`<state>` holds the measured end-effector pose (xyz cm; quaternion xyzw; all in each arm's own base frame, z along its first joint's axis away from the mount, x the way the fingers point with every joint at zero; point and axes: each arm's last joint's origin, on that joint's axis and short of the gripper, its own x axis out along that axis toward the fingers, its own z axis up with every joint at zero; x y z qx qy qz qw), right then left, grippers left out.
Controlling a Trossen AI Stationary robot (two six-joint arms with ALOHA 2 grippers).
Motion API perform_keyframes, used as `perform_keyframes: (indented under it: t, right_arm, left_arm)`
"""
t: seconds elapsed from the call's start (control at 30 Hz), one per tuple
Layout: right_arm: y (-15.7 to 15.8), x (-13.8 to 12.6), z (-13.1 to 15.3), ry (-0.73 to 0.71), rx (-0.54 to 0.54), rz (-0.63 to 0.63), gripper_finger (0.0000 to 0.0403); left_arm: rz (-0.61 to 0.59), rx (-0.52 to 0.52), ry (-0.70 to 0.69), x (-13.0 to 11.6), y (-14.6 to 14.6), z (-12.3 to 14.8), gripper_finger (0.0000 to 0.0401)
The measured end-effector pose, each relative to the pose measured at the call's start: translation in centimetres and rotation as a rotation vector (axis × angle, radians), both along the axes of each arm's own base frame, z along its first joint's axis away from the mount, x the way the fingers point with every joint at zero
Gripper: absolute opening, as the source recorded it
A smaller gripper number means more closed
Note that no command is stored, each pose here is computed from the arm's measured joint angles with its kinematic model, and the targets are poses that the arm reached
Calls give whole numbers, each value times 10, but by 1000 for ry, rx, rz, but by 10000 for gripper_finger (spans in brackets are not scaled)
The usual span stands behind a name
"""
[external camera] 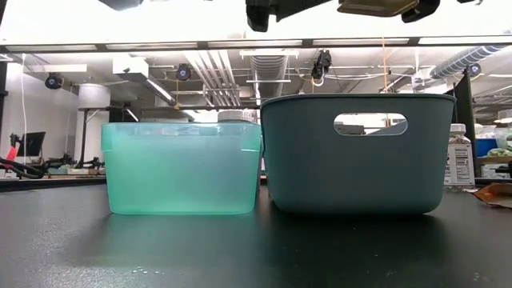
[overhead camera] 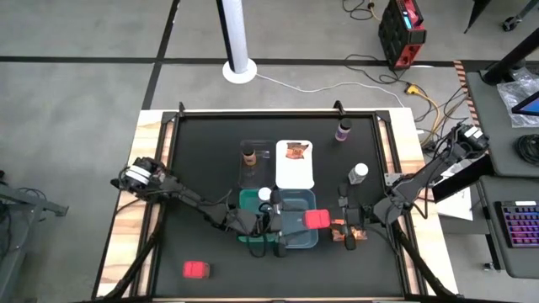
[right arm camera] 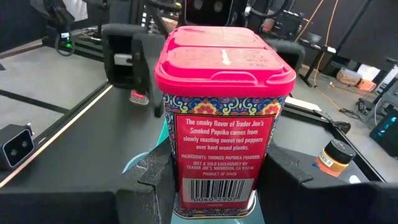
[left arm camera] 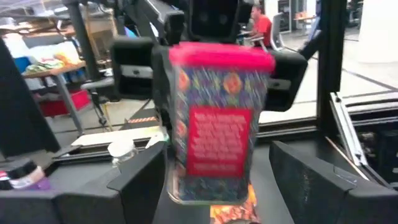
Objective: Sort spices by type
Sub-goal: Put the top red seasoning can into the blue bin
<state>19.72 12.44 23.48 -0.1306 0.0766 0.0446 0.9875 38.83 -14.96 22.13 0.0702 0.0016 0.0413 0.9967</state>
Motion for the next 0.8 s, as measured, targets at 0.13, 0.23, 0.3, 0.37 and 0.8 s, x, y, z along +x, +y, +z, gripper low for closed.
perform_keyframes:
  t: [0.13,0.23,0.3,0.37,0.8]
  right_arm:
    - [0,1,2,-5,0,-2,158]
    - [0,1,2,-5,1,-2,158]
    - [0,1,2,-4,0,-2,158]
    - [0,1,2,-4,0,-4,158]
    - [-2,2,2,-5,-1,-16,175]
  left_arm:
    - [27,-4,-7,3,3,-5,267]
    - [37,10,-11,5,5,-8,267]
    - [39,15,-15,5,5,-7,267]
    - [34,13,-16,6,7,-7,264]
    - [16,-6,-16,10,17,-7,196]
